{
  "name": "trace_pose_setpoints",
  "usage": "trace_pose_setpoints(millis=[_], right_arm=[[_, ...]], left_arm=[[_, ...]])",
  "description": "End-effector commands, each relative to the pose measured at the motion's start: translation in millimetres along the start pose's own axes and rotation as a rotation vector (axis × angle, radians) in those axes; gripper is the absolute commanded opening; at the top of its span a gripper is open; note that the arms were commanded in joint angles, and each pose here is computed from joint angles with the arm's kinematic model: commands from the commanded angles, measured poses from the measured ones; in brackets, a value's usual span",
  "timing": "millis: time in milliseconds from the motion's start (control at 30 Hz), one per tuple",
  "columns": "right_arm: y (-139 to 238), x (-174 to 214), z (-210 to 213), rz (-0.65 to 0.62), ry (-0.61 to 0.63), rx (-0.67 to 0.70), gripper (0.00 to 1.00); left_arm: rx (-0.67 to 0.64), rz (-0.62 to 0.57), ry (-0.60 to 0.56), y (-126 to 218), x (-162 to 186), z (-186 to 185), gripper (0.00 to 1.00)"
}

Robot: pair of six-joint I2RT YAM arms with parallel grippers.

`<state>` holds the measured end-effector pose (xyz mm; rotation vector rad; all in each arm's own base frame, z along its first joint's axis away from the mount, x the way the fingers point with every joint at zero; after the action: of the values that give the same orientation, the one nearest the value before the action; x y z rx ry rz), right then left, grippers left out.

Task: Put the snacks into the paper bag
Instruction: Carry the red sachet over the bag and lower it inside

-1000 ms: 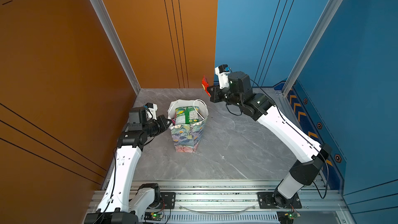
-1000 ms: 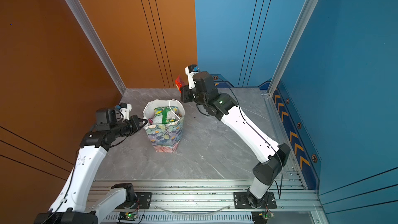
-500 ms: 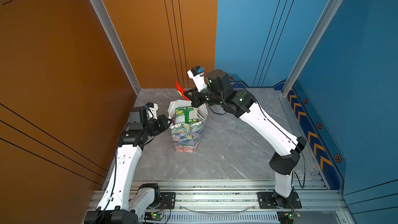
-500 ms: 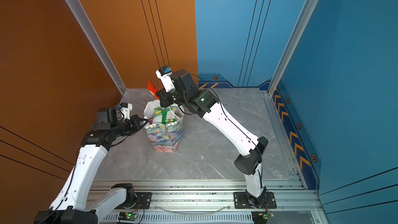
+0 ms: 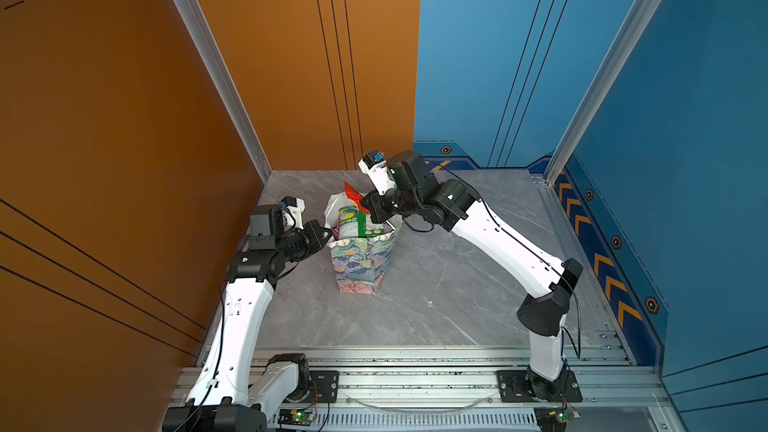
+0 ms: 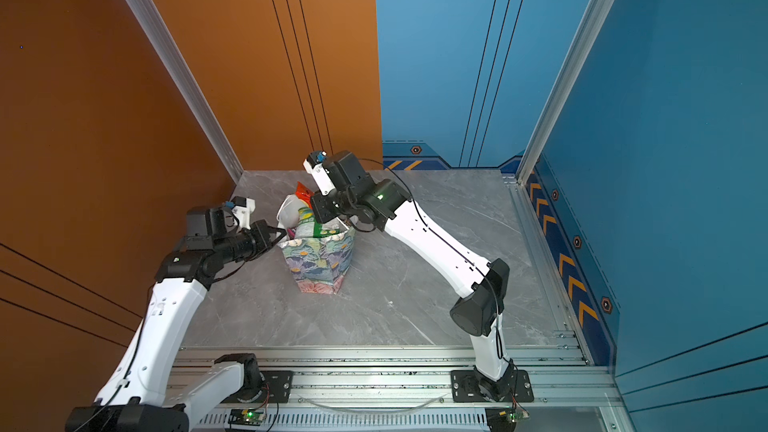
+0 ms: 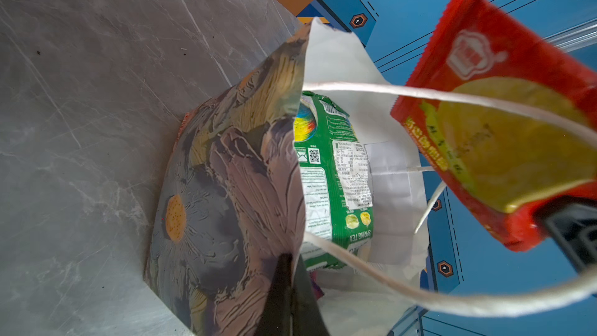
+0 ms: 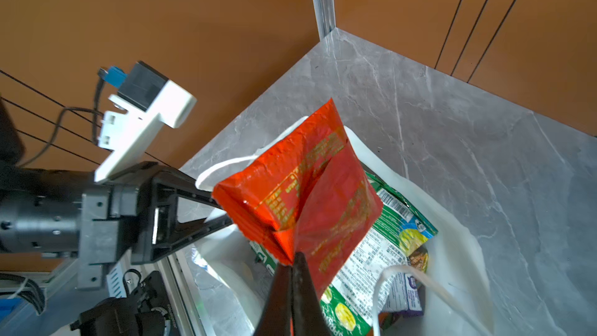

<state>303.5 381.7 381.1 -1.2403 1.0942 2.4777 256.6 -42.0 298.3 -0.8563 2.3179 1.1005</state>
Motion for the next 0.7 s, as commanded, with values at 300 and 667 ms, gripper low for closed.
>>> trace_pose_setpoints(millis=[300,667], right_arm=[[-15,25,-14,0.091,0.121,0.181,0.0],[18,6,12,0.019,0.117,0.048,0.56]], left_arm=[[0.028,-0.02,-0.027,5,-9,-12,0.02],[0.034,-0.027,-0.032,7,-10,-14,0.02]])
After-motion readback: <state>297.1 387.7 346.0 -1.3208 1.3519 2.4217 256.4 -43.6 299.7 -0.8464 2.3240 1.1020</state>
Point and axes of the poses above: each gripper's point midway between its finger pads, its own y axis back along the fingers, its own z axis along the line the jaws close on, x = y × z, the point moved 7 cm from there along y, back along the fingers, and after that the axes turned 10 degrees about -y, right-handed, at the moved point
